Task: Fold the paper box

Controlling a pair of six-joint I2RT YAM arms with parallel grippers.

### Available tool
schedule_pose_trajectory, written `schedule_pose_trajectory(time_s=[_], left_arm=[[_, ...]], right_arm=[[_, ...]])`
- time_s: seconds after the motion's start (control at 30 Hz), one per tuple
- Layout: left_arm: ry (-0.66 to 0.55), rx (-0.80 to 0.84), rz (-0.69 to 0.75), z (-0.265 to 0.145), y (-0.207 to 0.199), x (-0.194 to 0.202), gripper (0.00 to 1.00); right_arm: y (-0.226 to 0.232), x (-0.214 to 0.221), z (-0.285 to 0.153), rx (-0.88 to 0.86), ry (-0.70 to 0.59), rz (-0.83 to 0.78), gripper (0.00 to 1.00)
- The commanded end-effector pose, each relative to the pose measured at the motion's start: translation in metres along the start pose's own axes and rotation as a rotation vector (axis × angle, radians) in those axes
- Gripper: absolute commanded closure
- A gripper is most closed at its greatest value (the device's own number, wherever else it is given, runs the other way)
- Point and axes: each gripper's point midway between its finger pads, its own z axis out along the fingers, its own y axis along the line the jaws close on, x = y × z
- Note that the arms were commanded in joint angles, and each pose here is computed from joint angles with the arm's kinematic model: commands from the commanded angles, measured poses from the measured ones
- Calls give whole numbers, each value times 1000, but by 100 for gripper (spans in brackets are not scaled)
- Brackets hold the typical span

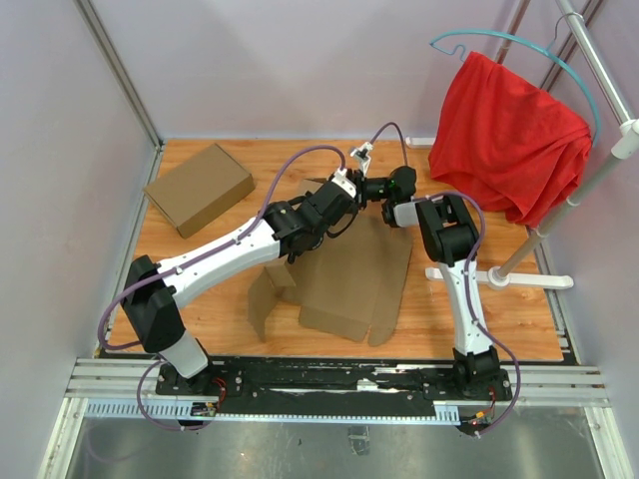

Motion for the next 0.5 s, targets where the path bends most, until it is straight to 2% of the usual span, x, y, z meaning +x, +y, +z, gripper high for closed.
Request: schedule_pose_trajectory(time_s=[0.0, 0.1, 0.3, 0.47], left_arm=[[-14, 81, -10, -1, -23, -6, 100], [-11, 80, -10, -2, -23, -5, 100], [-15, 86, -10, -4, -24, -6, 100], [-17, 85, -9, -4, -24, -7, 100]], right_arm=[[15, -34, 8, 19, -77, -153, 63], [19, -37, 0, 34, -84, -154, 66], [17, -41, -26, 79, -103, -165, 61], [8, -47, -36, 97, -113, -163, 62]])
